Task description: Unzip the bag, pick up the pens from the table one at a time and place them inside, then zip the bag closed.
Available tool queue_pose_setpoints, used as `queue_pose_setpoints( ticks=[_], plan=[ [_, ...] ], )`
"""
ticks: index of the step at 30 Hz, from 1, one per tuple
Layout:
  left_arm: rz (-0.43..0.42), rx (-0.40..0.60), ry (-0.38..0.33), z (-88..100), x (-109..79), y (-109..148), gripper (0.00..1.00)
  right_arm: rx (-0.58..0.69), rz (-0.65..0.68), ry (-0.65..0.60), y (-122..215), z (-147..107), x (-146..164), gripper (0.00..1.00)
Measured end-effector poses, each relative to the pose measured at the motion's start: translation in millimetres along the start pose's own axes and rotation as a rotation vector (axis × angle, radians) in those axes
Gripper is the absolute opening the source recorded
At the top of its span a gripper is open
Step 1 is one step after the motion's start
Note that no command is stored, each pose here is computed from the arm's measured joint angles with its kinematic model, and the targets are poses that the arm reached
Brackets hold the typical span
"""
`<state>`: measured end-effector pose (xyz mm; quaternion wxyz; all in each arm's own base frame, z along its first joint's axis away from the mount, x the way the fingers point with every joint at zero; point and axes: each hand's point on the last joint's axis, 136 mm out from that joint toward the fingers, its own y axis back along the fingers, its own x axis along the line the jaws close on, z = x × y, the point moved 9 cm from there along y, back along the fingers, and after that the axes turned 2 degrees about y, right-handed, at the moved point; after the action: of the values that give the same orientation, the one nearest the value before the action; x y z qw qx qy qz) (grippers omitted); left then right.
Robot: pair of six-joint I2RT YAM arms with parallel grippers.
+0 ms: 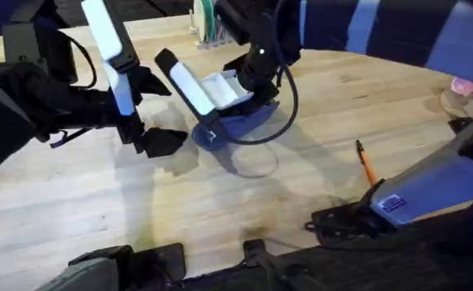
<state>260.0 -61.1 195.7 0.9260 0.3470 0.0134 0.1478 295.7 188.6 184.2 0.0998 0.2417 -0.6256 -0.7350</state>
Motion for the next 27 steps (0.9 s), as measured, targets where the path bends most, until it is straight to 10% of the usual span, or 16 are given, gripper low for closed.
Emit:
queue_pose_setpoints(
  ticks=[5, 7, 9, 21, 27],
  plan=[
    [0.0, 0.0, 0.0, 0.0, 0.0, 0, 0.993, -0.03, 0.009, -0.005, -3, 5, 0, 0.033],
    [0.0, 0.0, 0.0, 0.0, 0.0, 0, 0.993, -0.04, 0.003, -0.018, -3, 6, -1, 0.796],
    [0.0, 0.0, 0.0, 0.0, 0.0, 0, 0.993, -0.041, 0.001, -0.017, -3, 6, -1, 0.981],
    [0.001, 0.0, -0.001, 0.1, 0.2, 0, 0.993, 0.069, -0.013, -0.033, -2, 5, -1, 0.998],
    [0.001, 0.0, -0.005, 0.0, 0.2, 0, 0.993, 0.115, -0.148, -0.257, 38, 7, 1, 0.998]
  ],
)
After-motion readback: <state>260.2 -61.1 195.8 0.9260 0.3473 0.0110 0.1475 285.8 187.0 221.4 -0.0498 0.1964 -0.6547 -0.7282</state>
